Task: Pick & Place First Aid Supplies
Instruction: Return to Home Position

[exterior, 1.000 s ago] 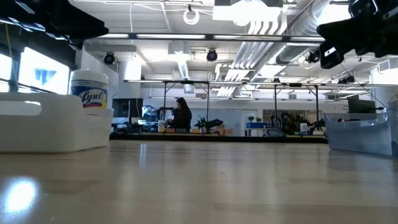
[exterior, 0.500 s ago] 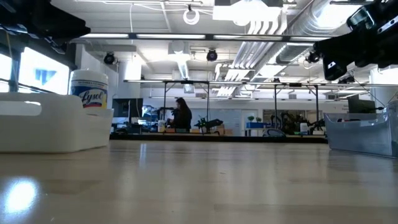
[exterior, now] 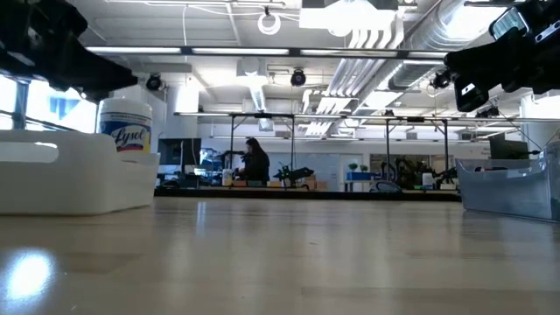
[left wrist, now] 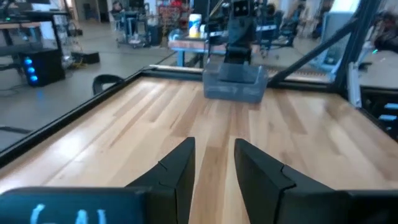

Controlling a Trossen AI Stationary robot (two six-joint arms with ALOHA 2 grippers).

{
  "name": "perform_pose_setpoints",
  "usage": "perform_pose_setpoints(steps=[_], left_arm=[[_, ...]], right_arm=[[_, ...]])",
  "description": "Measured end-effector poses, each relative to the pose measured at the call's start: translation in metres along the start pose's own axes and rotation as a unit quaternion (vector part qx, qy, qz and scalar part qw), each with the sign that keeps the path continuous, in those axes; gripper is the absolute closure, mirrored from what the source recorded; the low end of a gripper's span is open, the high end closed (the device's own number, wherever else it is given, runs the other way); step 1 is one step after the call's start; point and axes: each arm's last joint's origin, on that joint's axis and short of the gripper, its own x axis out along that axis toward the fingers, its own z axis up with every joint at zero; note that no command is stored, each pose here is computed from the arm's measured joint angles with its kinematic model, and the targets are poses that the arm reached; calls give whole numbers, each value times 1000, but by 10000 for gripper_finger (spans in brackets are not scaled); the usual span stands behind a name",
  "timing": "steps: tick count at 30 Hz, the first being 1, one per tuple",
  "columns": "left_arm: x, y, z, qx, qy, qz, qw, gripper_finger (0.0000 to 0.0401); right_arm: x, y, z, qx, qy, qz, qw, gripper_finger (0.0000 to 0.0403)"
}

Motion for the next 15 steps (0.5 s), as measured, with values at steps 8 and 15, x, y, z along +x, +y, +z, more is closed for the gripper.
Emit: perform_pose_setpoints(steps=[8, 15], left_arm=[[3, -3, -6, -10, -20, -25, 999, 316], [4, -4, -8, 5, -7, -37, 999, 395]], right_arm=[[0, -2, -2, -26, 5, -30, 999, 401], [0, -2, -3, -20, 11, -33, 999, 401]])
